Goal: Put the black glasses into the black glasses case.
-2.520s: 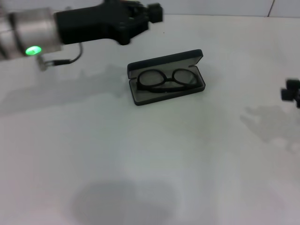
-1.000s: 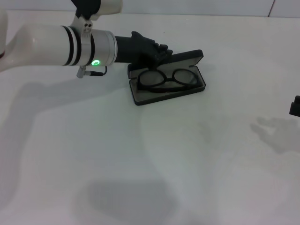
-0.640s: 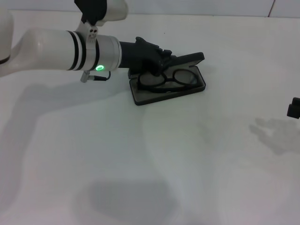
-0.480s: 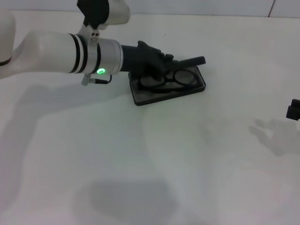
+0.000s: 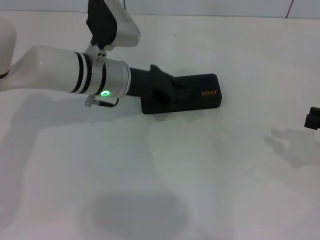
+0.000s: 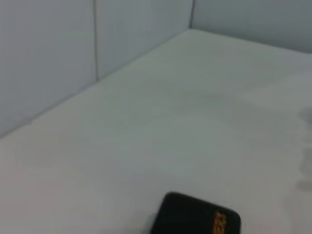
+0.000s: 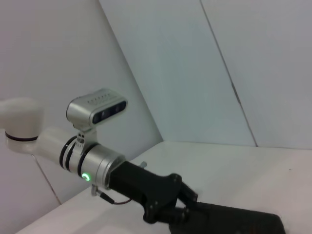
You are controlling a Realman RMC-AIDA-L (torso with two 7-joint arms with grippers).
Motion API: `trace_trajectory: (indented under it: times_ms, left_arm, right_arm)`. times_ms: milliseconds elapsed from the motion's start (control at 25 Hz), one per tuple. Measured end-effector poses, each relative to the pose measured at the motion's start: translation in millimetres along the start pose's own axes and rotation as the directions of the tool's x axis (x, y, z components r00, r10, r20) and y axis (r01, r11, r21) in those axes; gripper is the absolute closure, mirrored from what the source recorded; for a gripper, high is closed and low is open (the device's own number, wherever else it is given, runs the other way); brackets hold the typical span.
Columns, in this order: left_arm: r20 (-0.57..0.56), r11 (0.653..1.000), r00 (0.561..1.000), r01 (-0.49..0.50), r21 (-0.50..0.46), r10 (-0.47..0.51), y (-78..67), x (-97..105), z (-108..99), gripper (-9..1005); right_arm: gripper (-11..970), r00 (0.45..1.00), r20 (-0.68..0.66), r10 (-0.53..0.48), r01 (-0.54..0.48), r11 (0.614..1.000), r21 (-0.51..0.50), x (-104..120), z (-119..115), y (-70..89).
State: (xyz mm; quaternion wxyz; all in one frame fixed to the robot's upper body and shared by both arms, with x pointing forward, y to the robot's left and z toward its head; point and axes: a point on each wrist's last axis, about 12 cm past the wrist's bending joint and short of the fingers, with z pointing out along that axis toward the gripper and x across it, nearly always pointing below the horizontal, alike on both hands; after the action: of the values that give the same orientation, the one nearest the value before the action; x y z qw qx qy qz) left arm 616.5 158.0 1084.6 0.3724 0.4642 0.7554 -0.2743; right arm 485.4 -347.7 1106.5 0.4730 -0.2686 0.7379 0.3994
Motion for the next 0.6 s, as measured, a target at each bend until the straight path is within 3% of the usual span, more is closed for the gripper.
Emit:
trace_trajectory:
  times_ms: [240,400,600]
  left_arm:
    - [-0.015,0.998,1.000,-0.021,0.055,0.022,-9.3,5,0,795]
    - [0.079,0.988,0.996,-0.057,0.147,0.046,-20.1,-8,-10,793]
    - [0.309,0.959,0.951,-0.075,0.274,-0.015,-36.4,-18,-58,789]
  right_arm:
    - [676,1.000,0.000,0.000,0.000,1.000,-0.012,0,0,1.4]
    - [674,1.000,0.003,0.007,-0.007,1.000,-0.023,3,-4,4.7]
    - [671,0.999,0.012,-0.052,0.053,0.990,-0.132,-1,-1,15.1]
